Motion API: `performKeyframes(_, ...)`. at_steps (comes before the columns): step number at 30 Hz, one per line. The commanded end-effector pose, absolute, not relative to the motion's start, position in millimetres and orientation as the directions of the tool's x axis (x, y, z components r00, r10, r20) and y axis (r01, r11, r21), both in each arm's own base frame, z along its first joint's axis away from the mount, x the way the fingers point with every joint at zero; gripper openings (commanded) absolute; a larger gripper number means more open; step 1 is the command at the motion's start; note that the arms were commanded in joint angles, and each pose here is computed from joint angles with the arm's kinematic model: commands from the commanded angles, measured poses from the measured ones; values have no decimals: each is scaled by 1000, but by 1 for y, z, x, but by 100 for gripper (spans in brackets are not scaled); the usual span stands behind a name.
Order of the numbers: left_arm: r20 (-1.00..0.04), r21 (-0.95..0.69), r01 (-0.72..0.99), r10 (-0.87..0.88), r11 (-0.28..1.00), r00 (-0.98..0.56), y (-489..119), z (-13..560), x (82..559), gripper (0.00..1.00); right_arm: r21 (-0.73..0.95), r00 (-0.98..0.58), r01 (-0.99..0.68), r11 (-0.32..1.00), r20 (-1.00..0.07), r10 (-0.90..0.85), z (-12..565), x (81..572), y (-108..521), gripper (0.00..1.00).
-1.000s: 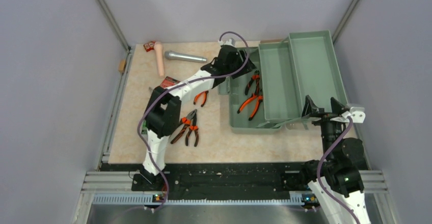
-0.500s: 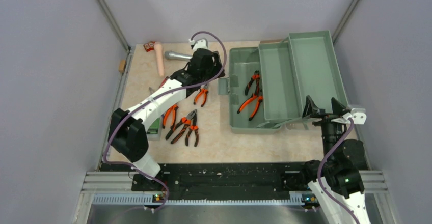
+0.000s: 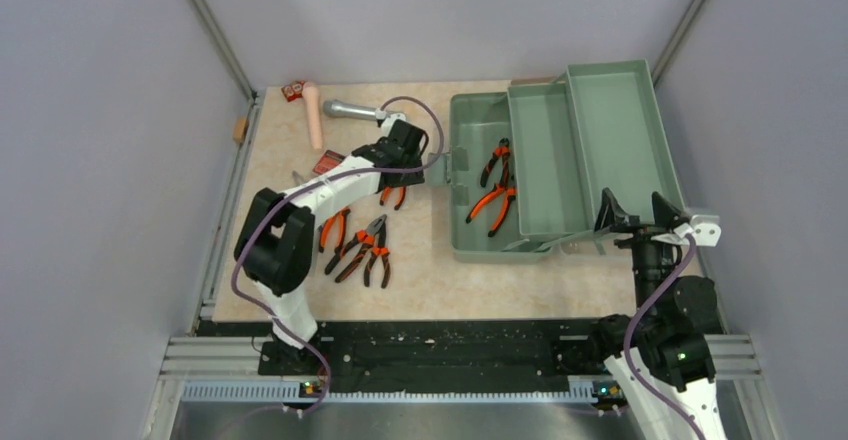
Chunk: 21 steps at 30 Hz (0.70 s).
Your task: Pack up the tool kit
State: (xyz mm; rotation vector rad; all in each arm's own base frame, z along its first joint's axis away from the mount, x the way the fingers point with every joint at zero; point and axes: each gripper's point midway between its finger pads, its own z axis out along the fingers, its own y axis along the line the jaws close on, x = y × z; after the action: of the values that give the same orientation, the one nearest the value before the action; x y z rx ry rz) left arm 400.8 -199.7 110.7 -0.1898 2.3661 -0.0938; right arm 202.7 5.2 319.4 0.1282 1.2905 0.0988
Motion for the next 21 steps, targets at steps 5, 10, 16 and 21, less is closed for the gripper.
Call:
performKeyframes(5, -642, -56, -126, -132, 990, -755, -197, 76, 422, 56, 157, 312, 2, 988, -938, 148, 327, 201, 3, 89)
performKeyframes(10, -600, -38, -117, -117, 992, -791, -200, 52, 424, 50, 154, 309, 3, 988, -940, 145, 326, 201, 3, 89)
performKeyframes(16, -559, -33, -125, -122, 992, -820, -202, 27, 422, 44, 153, 308, 4, 988, -940, 144, 326, 202, 4, 89)
performKeyframes(21, -542, -30, -131, -127, 991, -831, -199, 21, 420, 32, 152, 307, 6, 988, -941, 143, 325, 202, 3, 90)
